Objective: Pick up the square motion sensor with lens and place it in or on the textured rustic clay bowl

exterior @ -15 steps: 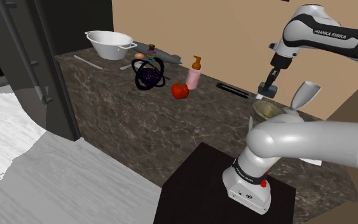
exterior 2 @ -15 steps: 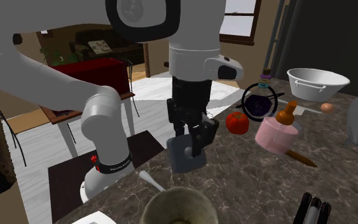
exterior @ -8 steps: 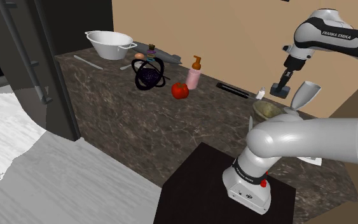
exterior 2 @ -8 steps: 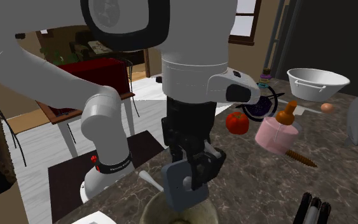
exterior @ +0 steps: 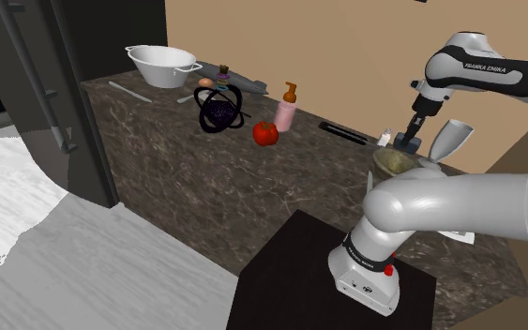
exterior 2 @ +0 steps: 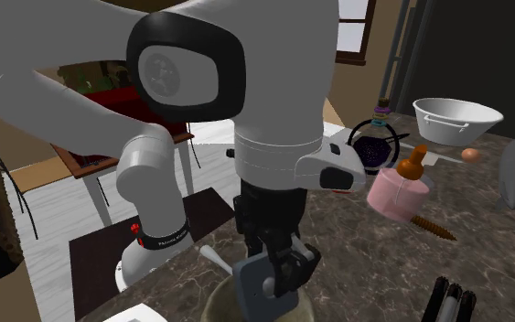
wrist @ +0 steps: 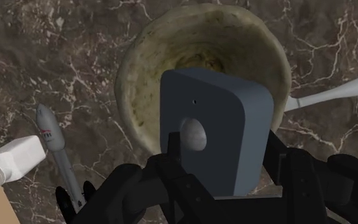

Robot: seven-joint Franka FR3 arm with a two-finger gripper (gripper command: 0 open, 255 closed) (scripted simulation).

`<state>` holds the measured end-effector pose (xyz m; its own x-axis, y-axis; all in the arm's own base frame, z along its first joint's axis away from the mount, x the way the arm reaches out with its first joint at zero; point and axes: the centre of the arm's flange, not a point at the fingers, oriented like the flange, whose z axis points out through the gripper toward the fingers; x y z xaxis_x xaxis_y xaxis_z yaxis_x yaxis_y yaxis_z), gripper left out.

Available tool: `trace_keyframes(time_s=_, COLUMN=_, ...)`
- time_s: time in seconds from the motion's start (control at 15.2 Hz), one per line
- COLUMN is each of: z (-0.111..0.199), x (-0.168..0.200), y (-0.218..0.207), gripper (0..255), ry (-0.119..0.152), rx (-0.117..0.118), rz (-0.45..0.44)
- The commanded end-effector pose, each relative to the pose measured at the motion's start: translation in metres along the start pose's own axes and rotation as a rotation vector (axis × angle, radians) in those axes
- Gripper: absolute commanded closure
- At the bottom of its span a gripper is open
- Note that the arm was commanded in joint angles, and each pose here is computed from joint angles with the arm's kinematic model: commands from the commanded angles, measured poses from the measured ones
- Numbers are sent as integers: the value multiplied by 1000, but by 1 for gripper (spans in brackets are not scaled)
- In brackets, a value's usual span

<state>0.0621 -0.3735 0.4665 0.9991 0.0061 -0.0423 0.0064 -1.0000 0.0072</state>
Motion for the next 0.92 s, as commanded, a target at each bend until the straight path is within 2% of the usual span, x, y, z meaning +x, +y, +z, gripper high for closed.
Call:
trace_keyframes(time_s=0.0, z=10, x=1, y=0, gripper=255, ry=0, rx=0, rz=0)
trace_keyframes(time_s=0.26, z=30, x=2, y=0, gripper=255, ry=0, rx=0, rz=0)
trace_keyframes(time_s=0.73, z=30, x=2, y=0, gripper=255, ry=0, rx=0, rz=0)
trace_keyframes(time_s=0.79, z=30, x=2, y=0, gripper=0, ry=0, rx=0, rz=0)
trace_keyframes(time_s=0.86, z=30, x=2, y=0, gripper=0, ry=0, rx=0, rz=0)
